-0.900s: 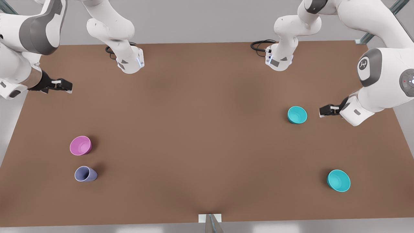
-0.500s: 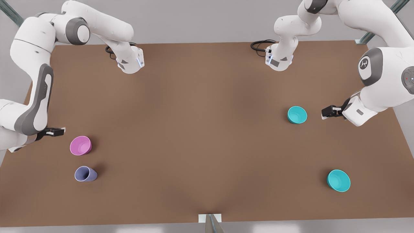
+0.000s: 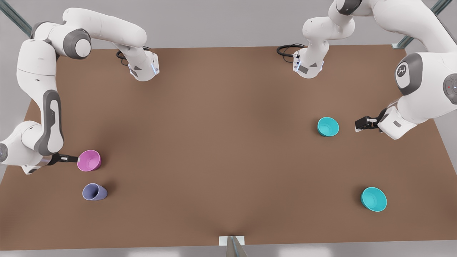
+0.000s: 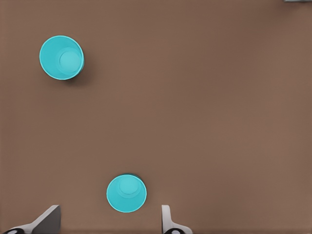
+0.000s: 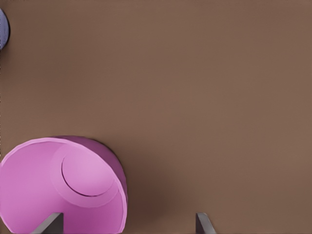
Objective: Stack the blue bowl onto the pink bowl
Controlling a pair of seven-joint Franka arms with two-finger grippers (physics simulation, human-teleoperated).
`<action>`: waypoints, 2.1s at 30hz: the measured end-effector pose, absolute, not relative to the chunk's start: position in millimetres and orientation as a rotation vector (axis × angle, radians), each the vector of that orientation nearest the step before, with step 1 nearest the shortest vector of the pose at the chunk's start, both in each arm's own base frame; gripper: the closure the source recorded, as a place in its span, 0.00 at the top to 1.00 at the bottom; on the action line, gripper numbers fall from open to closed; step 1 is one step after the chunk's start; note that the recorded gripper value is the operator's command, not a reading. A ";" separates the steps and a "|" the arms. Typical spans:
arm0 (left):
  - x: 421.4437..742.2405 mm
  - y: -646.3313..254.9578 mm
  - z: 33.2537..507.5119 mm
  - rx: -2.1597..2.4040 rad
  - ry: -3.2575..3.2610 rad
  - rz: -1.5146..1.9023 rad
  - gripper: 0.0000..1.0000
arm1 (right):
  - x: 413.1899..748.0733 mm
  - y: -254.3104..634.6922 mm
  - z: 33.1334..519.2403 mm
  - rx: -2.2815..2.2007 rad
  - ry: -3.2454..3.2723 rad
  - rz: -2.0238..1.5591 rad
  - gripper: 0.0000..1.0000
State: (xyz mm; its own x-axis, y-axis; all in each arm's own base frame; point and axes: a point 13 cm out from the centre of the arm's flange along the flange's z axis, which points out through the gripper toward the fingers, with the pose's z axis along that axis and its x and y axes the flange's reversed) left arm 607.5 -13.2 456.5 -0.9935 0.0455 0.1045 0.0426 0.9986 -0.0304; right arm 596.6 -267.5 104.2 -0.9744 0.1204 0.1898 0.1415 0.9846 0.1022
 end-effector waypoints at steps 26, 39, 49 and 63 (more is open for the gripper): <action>592.0 -9.4 470.4 -0.058 -3.012 0.039 1.00 | 581.4 -245.8 53.8 -0.164 -3.014 -0.266 1.00; 588.7 -8.6 469.2 -0.057 -2.999 0.034 1.00 | 579.0 -232.8 67.4 -0.068 -2.976 -0.346 0.21; 583.9 -8.6 470.6 -0.056 -2.986 0.034 1.00 | 603.2 -23.3 176.8 0.225 -2.864 -0.601 0.21; 590.7 -6.7 460.6 -0.046 -2.981 0.034 1.00 | 580.0 469.9 100.7 0.084 -2.830 -0.731 0.21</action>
State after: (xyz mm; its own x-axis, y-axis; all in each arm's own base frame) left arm 590.7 -6.7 460.6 -0.9867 0.0325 0.1594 0.0289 0.9993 -0.0251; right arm 580.0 469.9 100.7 -0.9749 -0.1086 0.1943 -0.0009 0.8749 0.4843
